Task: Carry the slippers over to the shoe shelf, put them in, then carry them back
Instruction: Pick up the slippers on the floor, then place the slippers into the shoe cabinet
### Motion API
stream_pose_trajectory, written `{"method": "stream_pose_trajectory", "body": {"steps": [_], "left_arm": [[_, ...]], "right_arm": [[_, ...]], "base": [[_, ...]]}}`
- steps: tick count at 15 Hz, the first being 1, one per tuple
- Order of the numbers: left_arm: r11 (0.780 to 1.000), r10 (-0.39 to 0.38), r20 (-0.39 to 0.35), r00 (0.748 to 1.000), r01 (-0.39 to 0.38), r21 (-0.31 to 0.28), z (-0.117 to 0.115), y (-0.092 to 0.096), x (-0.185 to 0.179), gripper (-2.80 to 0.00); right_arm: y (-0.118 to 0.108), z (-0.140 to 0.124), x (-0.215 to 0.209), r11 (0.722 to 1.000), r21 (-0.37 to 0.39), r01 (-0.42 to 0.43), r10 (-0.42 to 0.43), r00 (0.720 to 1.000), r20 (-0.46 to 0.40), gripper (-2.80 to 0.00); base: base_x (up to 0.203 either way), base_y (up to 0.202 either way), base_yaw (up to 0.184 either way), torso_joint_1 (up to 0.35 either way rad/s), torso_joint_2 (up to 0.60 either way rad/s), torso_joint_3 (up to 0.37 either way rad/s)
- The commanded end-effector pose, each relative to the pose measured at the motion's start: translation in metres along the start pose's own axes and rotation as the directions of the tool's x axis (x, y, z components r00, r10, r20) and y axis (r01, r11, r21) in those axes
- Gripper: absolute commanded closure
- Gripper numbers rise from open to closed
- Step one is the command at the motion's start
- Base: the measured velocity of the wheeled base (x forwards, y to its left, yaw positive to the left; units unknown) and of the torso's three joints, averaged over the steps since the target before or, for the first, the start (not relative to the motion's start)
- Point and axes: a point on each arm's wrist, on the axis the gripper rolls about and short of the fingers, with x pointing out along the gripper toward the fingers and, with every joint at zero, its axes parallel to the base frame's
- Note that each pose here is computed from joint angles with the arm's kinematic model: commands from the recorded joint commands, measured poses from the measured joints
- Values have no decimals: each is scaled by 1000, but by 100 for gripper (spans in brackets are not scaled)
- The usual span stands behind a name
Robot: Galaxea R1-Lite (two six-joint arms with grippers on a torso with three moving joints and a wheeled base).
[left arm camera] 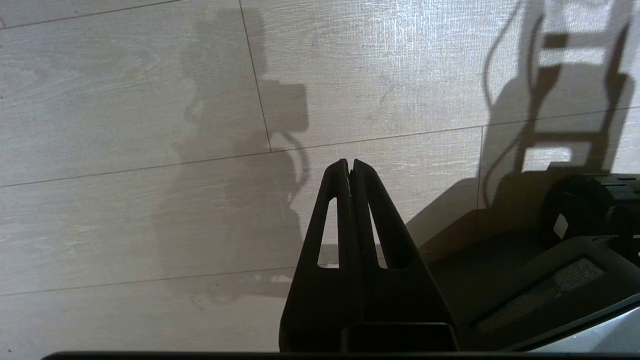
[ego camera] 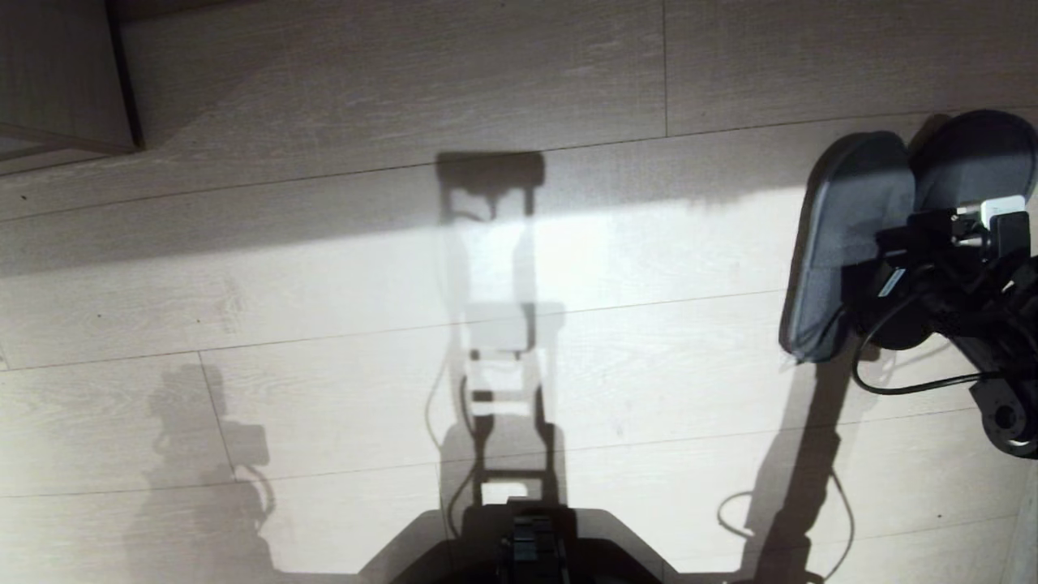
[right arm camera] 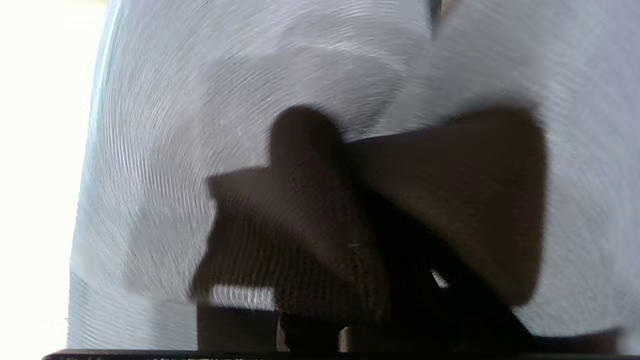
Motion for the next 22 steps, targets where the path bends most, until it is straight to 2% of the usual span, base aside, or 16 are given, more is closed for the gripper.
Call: {"method": "stream_pose_trajectory", "body": {"steps": [1, 4, 6, 11, 18, 22], "left_arm": [[1000, 0, 0, 1000, 0, 0, 0, 0, 0, 0], [1000, 0, 0, 1000, 0, 0, 0, 0, 0, 0], [1000, 0, 0, 1000, 0, 1, 0, 0, 0, 0], [1000, 0, 0, 1000, 0, 0, 0, 0, 0, 0], [1000, 0, 0, 1000, 0, 1, 0, 0, 0, 0], [1000, -1, 0, 1000, 1, -2, 0, 0, 0, 0]], "right_arm": [[0, 45, -16, 1000, -22, -22, 23, 997, 74, 0], [5, 95, -44, 998, 9, -62, 61, 992, 107, 0], [9, 116, -68, 993, 27, -111, 108, 990, 92, 0], [14, 139, -103, 988, 35, -153, 150, 986, 68, 0], [32, 172, -159, 978, 28, -205, 202, 976, 78, 0], [45, 166, -191, 956, 42, -289, 287, 957, 50, 0]], "base": [[0, 0, 0, 0, 0, 0], [0, 0, 0, 0, 0, 0], [0, 0, 0, 0, 0, 0], [0, 0, 0, 0, 0, 0], [0, 0, 0, 0, 0, 0], [0, 0, 0, 0, 0, 0]]}}
